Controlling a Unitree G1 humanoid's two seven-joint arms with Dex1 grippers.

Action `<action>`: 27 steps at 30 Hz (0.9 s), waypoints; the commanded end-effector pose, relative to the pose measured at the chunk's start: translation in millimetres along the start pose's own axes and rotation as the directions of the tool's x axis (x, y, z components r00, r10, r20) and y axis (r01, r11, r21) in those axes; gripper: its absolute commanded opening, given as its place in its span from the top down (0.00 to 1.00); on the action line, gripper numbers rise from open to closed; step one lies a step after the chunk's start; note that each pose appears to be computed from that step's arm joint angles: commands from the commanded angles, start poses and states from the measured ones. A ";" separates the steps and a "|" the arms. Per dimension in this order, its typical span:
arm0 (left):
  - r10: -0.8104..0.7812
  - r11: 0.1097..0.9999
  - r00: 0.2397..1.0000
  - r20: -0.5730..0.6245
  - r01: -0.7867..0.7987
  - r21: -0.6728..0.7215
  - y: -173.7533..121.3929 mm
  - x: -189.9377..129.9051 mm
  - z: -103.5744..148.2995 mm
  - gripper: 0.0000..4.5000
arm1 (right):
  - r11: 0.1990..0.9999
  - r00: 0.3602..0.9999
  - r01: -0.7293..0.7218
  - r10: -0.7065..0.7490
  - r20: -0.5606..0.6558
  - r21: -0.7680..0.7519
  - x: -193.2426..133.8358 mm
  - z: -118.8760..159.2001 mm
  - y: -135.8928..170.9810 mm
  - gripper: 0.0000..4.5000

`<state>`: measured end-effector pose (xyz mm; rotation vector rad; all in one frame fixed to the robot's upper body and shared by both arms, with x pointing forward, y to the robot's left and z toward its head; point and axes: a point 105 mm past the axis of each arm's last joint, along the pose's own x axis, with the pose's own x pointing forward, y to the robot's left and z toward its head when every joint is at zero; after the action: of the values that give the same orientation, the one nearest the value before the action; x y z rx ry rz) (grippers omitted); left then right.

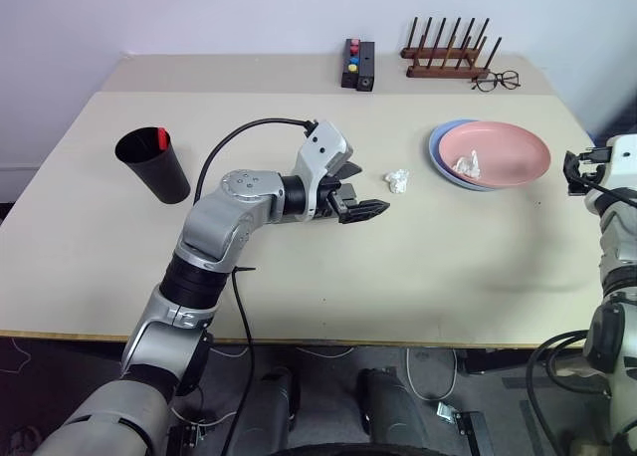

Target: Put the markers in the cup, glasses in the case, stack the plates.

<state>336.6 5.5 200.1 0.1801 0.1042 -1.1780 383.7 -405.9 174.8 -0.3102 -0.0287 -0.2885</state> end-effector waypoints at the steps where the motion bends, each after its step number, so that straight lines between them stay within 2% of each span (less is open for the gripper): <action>1: -0.009 0.999 1.000 0.029 0.008 0.036 -1.0 -1.7 12.3 0.00 | 1.000 1.000 -0.020 0.020 0.023 0.010 2.3 5.4 6.5 0.22; 7: 0.000 0.999 1.000 0.026 -0.001 0.035 0.3 -3.3 11.6 0.00 | 0.994 0.994 -0.109 0.108 0.020 0.032 5.5 4.1 27.9 0.22; 16: 0.005 1.000 1.000 0.026 -0.006 0.030 0.1 -3.5 10.6 0.00 | 0.997 0.997 -0.076 0.076 0.006 0.033 4.2 0.5 21.9 0.22; 22: 0.002 1.000 1.000 0.025 -0.003 0.031 -0.1 -2.4 11.1 0.00 | 0.988 0.989 -0.144 0.145 -0.025 0.056 2.6 -13.3 42.8 0.22; 27: -0.002 0.999 1.000 0.025 0.001 0.032 0.0 -1.8 11.7 0.00 | 0.984 0.987 -0.161 0.162 -0.003 0.082 4.5 -10.2 52.7 0.22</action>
<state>337.9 8.1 199.9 0.1843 0.1069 -1.1672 400.9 -361.5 134.0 -0.2258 0.0485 -0.1236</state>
